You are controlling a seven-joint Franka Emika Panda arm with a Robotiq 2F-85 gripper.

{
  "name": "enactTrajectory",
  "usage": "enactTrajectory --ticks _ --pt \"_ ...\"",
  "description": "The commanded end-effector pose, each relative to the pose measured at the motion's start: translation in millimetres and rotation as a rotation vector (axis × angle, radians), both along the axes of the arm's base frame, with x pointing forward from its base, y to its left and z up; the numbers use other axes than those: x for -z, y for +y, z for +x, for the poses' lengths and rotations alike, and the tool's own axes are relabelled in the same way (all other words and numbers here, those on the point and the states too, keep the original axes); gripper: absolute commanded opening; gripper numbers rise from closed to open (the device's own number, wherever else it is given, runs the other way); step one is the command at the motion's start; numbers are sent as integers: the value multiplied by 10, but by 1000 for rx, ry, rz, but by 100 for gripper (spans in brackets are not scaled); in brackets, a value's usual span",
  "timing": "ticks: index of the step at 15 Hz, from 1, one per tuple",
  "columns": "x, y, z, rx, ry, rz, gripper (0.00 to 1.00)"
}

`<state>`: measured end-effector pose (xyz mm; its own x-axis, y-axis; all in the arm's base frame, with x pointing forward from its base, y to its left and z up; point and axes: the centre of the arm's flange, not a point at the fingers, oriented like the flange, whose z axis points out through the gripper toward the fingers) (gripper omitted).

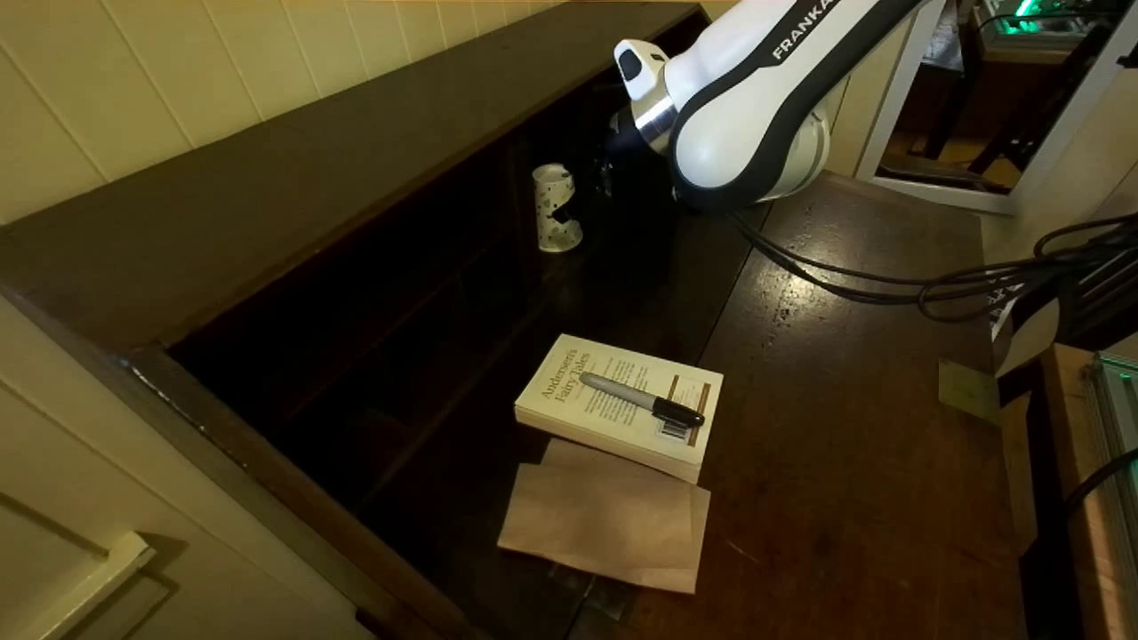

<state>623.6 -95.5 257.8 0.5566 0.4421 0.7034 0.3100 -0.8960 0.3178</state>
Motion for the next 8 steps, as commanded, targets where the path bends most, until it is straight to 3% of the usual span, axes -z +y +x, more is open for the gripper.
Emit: enactTrajectory --ticks 1,7,8 --pt "92 -72 22 -24 -48 3 80" --pt "154 -105 -6 -60 -67 4 38" --pt "134 -109 -21 -62 -75 6 59"
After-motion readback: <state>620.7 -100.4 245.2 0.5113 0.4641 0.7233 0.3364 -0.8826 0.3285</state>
